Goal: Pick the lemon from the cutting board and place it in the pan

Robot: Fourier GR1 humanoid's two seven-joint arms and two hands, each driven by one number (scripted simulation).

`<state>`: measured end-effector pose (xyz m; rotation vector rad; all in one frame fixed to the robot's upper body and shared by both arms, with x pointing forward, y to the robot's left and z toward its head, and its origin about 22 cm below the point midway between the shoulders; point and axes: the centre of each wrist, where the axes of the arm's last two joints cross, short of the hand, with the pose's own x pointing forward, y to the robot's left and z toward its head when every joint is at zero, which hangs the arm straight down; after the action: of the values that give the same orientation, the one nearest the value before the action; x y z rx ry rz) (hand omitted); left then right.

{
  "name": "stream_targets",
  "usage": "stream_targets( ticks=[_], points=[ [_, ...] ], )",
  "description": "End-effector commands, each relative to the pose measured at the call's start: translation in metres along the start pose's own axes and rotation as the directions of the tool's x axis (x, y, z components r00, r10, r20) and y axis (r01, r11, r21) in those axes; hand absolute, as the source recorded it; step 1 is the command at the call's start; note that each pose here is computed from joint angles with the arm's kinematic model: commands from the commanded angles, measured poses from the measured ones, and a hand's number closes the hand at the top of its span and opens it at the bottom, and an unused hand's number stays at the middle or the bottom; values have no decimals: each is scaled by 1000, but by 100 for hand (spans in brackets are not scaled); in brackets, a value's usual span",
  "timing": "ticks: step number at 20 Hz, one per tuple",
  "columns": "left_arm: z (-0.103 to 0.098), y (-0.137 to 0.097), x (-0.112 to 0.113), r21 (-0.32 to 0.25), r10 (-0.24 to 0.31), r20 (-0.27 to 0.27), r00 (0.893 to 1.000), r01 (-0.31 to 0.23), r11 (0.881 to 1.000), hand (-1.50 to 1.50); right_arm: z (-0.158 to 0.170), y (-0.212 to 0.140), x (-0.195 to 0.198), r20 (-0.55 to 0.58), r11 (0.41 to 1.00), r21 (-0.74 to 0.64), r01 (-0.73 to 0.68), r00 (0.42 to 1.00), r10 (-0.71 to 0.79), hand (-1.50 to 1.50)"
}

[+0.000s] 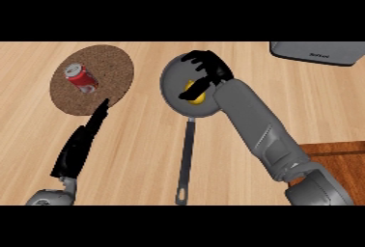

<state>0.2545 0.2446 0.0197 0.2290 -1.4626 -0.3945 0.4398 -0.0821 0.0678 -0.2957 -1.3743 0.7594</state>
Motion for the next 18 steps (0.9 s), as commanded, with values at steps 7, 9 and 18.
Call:
stream_targets(
  ticks=[7, 9, 18],
  points=[
    [-5, -3, 4, 11, 17, -6, 1000, -17, 1000, 0, -3, -17, 18, 142, 900, -296, 320, 947, -290, -150],
    [-3, 11, -3, 46, -11, -22, 1000, 12, 999, 0, -2, -15, 4, 144, 853, -372, 365, 931, -336, -150],
    [16, 9, -24, 88, 16, -51, 999, -11, 996, 0, 10, -68, -64, 198, 767, -477, 429, 903, -382, -150]
  ],
)
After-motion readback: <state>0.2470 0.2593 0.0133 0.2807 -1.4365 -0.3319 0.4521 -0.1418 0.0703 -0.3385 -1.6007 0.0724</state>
